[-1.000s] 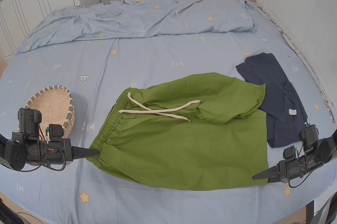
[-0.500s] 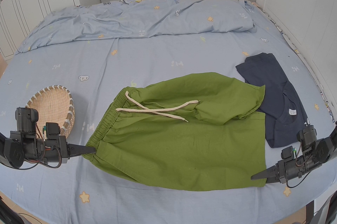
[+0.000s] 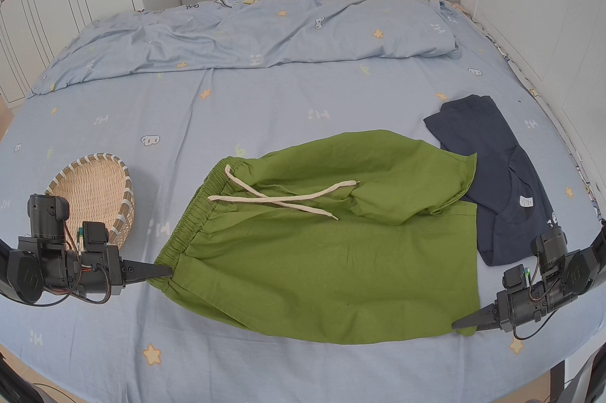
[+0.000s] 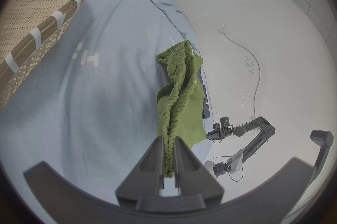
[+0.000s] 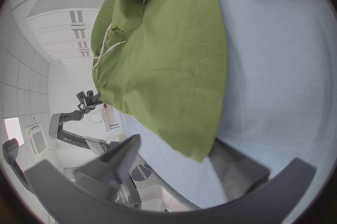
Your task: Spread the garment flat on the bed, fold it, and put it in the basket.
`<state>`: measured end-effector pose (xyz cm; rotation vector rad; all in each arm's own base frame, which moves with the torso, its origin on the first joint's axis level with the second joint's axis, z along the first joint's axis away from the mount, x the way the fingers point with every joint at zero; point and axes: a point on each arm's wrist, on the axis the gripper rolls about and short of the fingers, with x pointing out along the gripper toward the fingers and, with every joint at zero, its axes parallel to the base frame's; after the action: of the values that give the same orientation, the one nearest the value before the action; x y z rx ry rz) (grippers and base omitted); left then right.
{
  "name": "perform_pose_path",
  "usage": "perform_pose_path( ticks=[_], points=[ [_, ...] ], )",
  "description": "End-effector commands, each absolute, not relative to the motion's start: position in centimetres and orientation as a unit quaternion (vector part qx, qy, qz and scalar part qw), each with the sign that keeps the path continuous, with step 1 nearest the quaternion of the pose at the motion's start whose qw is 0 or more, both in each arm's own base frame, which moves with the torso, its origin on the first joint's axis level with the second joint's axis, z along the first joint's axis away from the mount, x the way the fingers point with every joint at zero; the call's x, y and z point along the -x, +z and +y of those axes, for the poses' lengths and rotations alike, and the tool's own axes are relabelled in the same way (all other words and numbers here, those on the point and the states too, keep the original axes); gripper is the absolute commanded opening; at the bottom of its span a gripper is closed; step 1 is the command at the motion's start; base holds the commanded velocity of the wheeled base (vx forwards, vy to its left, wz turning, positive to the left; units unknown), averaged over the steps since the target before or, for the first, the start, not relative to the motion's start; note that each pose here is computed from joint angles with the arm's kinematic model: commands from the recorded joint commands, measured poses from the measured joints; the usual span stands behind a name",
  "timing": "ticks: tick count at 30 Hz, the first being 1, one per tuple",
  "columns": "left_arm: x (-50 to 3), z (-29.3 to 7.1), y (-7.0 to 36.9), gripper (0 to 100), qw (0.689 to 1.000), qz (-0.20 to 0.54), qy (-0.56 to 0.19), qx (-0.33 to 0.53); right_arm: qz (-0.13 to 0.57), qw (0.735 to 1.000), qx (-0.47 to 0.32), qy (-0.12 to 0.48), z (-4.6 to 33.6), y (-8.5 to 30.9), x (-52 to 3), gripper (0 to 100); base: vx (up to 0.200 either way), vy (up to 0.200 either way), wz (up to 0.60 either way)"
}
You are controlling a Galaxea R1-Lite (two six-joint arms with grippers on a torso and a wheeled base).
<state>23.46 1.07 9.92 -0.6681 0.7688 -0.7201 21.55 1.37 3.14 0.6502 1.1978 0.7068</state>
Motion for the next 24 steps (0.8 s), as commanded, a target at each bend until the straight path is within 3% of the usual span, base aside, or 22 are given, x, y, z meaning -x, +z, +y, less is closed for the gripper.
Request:
perform_pose_path(
  ticks=[1, 13, 24],
  points=[
    [-23.4, 1.1, 9.8, 0, 0.811, 0.361, -0.336, 0.314, 0.542, 0.720, -0.294, 0.319, 1.4, 3.1, -21.5, 0, 0.000, 0.000, 0.00],
    [-22.5, 2.5, 9.3, 0, 0.814, 0.364, -0.302, 0.336, 0.548, 0.717, -0.294, 0.314, 1.4, 3.2, -21.1, 0, 0.000, 0.000, 0.00],
    [-16.3, 3.9, 6.3, 0, 0.806, 0.393, -0.224, 0.382, 0.596, 0.690, -0.266, 0.312, 2.7, 6.4, -19.8, 0, 0.000, 0.000, 0.00]
  ],
)
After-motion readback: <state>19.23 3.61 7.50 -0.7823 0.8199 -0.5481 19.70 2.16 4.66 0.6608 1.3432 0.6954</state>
